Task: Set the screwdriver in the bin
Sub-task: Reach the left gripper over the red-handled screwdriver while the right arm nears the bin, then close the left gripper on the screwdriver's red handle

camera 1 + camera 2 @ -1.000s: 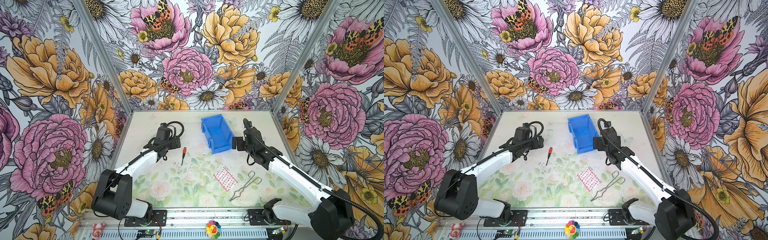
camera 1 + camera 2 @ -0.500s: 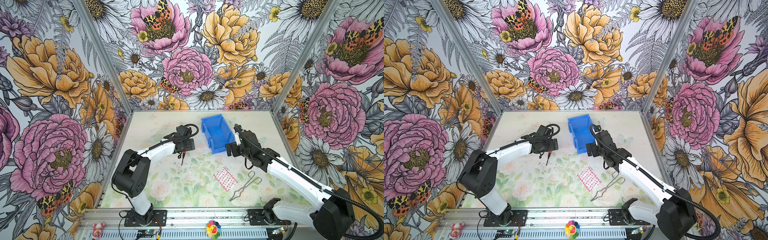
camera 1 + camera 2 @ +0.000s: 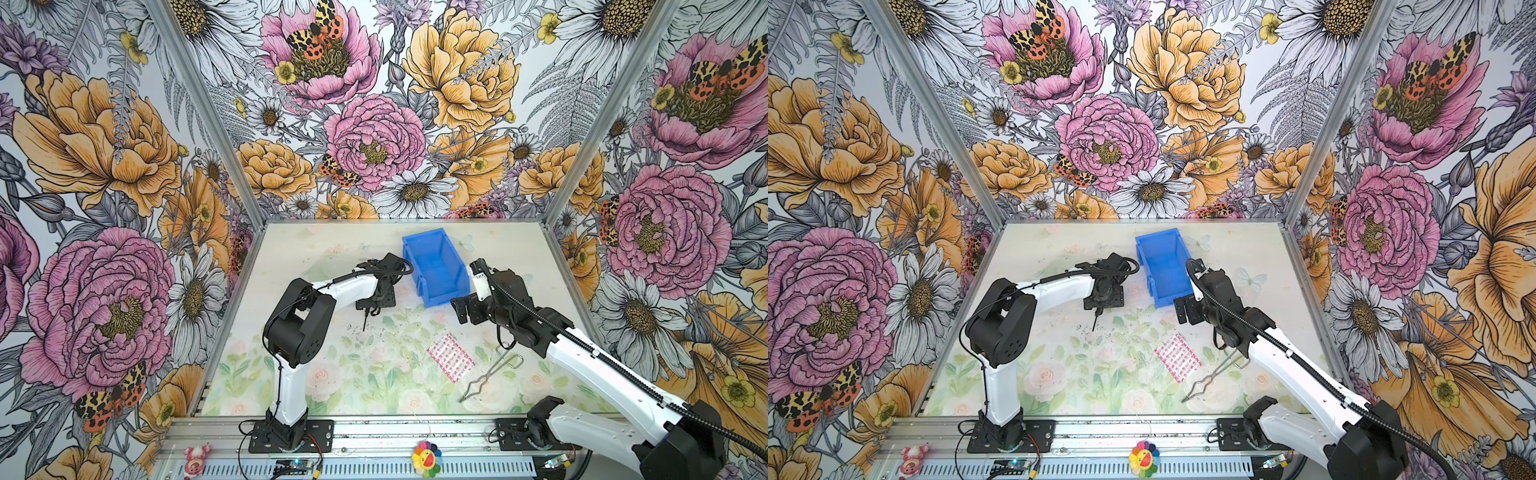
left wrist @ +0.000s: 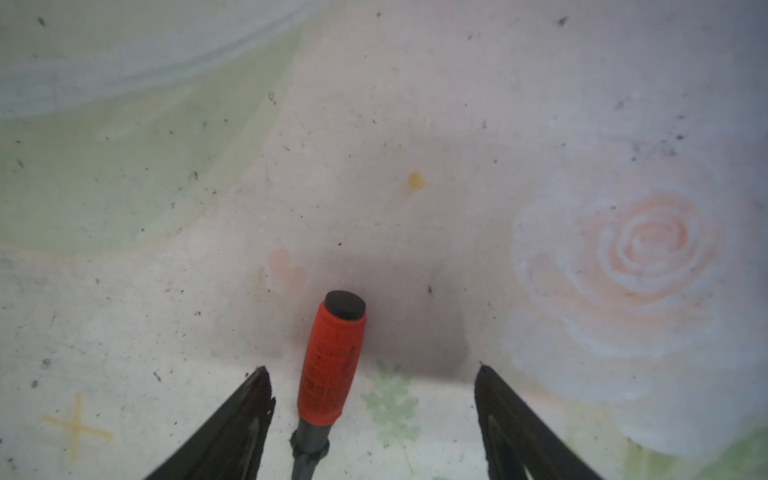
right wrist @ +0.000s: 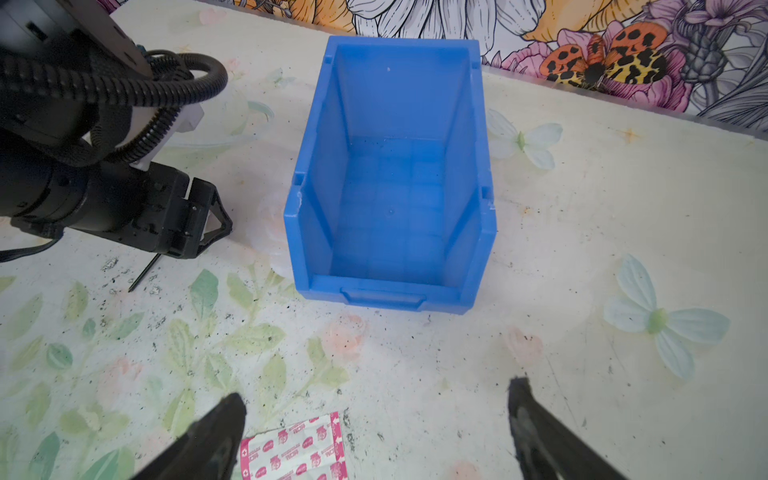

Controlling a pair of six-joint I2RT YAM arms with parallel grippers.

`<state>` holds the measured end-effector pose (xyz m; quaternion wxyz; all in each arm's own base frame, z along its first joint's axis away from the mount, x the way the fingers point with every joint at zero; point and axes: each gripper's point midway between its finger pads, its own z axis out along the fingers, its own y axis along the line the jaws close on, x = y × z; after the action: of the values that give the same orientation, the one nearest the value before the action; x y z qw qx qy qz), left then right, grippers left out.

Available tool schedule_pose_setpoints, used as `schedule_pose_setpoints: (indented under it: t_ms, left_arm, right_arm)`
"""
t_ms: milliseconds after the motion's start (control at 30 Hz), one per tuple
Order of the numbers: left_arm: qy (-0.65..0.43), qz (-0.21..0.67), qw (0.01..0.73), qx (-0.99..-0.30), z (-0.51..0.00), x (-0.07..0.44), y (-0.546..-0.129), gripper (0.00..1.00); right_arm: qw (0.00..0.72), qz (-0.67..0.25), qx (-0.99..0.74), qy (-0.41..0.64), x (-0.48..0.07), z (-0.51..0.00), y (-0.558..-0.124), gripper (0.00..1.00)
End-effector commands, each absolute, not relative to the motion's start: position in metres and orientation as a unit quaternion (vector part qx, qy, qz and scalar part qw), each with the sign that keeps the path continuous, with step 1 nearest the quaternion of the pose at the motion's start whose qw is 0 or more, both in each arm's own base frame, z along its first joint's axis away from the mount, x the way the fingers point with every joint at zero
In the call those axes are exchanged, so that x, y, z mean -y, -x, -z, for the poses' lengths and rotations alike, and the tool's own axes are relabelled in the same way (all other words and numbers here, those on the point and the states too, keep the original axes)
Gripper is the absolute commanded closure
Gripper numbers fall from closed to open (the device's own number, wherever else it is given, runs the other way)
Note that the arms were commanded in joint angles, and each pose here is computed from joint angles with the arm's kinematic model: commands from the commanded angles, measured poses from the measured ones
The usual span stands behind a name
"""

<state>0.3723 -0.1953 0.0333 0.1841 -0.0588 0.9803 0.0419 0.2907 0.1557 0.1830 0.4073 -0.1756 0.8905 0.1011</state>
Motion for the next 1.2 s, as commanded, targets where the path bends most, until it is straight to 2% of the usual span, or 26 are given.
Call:
schedule_pose_setpoints:
  t_ms: [0,200,600,733,900,1033,1167]
  left_arm:
    - [0.074,-0.061,0.201,-0.975,-0.047,0.188,-0.383,0.23]
    - [0.065,-0.055,0.177,-0.981,-0.039,0.18,-0.394,0.25]
    - [0.074,-0.054,0.157,-0.983,-0.023,0.179,-0.398,0.46]
    - [0.075,-0.059,0.149,-0.984,-0.017,0.178,-0.392,0.5]
    - [0.075,-0.064,0.143,-0.985,-0.013,0.176,-0.384,0.69]
    - [0.074,-0.064,0.144,-0.985,-0.015,0.177,-0.379,0.75]
    - [0.074,-0.063,0.145,-0.985,-0.018,0.177,-0.375,0.87]
  right_arm:
    - [0.401,-0.114,-0.89,0.184,-0.162,-0.181,-0.289,0.01]
    - [0.384,-0.113,-0.9,0.171,-0.167,-0.175,-0.299,0.01]
    - [0.395,-0.1,-0.894,0.187,-0.166,-0.182,-0.302,0.01]
    - [0.395,-0.1,-0.894,0.185,-0.166,-0.182,-0.304,0.0]
    - [0.398,-0.099,-0.894,0.181,-0.163,-0.183,-0.301,0.01]
    - [0.405,-0.097,-0.892,0.178,-0.16,-0.186,-0.299,0.01]
    - [0.409,-0.097,-0.89,0.177,-0.159,-0.188,-0.297,0.01]
